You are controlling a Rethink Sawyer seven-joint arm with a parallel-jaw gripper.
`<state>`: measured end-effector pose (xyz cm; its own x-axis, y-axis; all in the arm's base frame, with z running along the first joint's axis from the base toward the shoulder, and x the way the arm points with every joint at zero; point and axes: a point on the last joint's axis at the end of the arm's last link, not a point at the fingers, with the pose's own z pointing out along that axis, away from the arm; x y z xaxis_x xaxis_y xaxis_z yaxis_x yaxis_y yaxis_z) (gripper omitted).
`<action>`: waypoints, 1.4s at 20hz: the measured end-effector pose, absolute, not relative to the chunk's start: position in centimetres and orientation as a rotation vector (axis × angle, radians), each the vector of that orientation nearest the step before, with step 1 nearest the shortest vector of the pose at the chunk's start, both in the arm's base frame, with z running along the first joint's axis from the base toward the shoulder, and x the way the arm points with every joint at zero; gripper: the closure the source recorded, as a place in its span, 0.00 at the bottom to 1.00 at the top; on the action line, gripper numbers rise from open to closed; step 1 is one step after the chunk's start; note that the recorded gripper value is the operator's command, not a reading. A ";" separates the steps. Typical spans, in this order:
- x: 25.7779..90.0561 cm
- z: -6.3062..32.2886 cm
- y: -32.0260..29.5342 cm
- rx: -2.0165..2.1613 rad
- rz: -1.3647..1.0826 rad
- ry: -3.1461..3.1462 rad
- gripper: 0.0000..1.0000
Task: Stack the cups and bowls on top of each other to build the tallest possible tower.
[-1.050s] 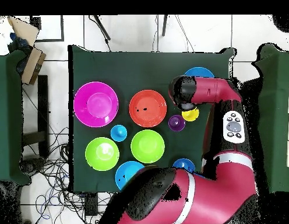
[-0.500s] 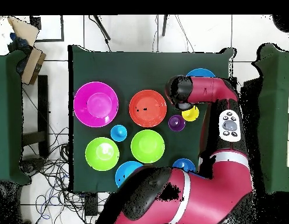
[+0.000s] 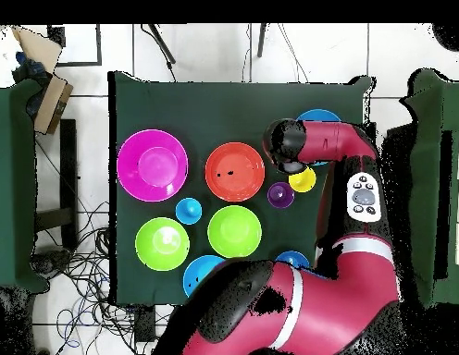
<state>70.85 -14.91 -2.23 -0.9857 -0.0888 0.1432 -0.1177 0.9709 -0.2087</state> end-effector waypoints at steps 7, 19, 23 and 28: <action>70.8 -3.1 -14.9 0.147 0.313 -2.960 0.00; 71.4 -3.2 -15.2 0.120 0.303 -2.925 0.00; 71.7 -2.9 -15.4 0.113 0.305 -2.919 0.00; 72.2 -2.6 -15.7 0.100 0.309 -2.909 0.00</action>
<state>72.19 -15.75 -2.62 -0.9747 -0.0448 0.2190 -0.0898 0.9756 -0.2001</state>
